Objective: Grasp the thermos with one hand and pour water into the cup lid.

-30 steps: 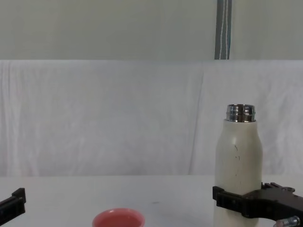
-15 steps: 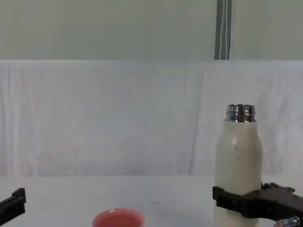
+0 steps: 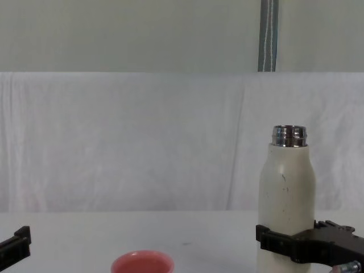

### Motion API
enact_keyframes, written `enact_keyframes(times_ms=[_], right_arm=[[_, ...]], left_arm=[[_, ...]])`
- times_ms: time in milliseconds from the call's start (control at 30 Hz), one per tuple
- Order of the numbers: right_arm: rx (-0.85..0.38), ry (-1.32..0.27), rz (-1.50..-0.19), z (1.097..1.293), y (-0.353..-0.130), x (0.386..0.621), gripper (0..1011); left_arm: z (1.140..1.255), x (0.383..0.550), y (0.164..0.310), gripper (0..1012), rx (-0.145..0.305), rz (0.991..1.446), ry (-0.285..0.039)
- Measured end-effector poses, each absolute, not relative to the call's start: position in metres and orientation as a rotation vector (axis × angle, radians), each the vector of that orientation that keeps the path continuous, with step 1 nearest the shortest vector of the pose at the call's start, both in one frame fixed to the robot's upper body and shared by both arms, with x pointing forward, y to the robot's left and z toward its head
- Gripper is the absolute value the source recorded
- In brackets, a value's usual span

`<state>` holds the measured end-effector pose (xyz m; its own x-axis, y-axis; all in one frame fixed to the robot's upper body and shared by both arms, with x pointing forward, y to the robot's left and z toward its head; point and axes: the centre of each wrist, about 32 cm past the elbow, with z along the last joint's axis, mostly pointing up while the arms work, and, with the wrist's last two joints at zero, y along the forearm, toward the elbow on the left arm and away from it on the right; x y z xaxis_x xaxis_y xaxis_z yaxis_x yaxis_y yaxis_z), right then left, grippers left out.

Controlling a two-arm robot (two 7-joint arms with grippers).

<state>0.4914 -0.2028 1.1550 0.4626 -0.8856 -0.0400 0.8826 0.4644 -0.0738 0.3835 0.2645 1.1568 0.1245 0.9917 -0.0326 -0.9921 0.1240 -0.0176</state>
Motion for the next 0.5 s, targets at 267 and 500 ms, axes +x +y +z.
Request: enact_keyframes(times_ms=[267, 500], right_arm=[[-0.036, 0.081, -1.092, 1.1554, -0.2055, 0.4882, 1001], [-0.041, 0.091, -1.095, 1.1541, -0.2085, 0.485, 1001]], left_arm=[[1.1568, 0.3835, 0.2645, 1001, -0.038, 1.446, 0.014], [1.1568, 0.3835, 0.2645, 1001, -0.038, 1.446, 0.014]])
